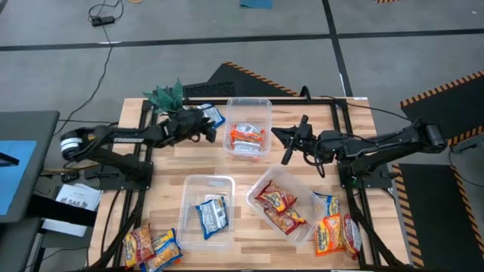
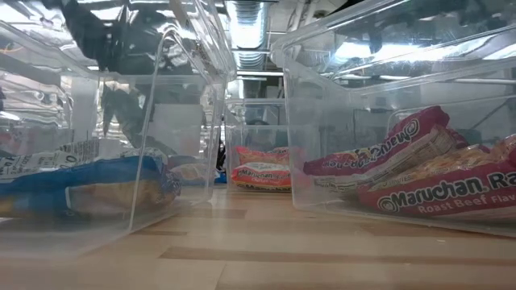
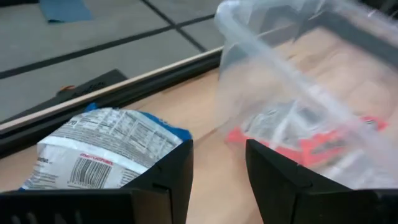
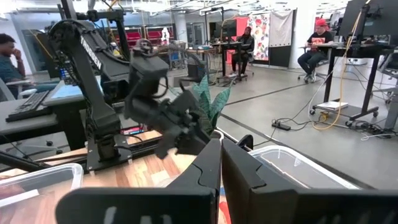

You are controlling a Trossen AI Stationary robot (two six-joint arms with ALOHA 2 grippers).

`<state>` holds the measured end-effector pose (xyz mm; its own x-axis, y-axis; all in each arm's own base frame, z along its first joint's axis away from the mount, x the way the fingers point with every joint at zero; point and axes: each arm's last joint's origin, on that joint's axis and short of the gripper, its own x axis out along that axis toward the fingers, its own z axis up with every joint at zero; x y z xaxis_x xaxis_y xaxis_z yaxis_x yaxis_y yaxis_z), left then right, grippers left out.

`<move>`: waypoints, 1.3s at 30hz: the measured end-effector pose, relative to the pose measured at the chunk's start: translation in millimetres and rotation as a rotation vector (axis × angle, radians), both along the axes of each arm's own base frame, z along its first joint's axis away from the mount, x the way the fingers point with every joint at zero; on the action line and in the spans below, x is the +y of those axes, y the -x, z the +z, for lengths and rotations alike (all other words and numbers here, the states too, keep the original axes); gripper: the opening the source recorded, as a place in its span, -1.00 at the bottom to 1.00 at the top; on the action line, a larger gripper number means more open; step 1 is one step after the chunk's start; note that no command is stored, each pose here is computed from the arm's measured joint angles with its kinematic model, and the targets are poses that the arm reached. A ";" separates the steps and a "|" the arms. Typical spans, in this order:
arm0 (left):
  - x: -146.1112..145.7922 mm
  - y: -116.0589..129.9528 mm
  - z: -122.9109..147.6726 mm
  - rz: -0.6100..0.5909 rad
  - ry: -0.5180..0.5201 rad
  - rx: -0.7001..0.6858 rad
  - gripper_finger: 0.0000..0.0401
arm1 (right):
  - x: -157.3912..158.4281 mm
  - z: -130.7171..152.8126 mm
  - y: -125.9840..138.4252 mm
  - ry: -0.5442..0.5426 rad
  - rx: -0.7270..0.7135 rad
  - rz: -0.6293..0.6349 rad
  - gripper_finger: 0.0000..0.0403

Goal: Sort Maruchan noodles
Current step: Put the blue noodle pack into the bottom left transparent bin

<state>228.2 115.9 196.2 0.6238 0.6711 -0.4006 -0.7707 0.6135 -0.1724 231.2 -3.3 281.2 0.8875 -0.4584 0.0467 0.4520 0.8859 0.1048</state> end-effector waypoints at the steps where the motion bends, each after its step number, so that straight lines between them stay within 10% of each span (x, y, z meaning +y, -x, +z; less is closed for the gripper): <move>1: 2.2 -3.4 -3.3 0.013 0.001 0.020 -0.37 | 0.0 0.0 0.0 0.000 0.000 0.000 -0.81; 11: 18.9 -25.8 -31.6 0.191 -0.071 0.157 -0.96 | 0.0 0.0 0.0 0.000 0.000 0.000 -0.81; 39: 36.8 -32.2 -79.3 0.287 -0.048 0.212 -1.00 | 0.0 -0.1 -0.1 -0.001 0.000 0.000 -0.81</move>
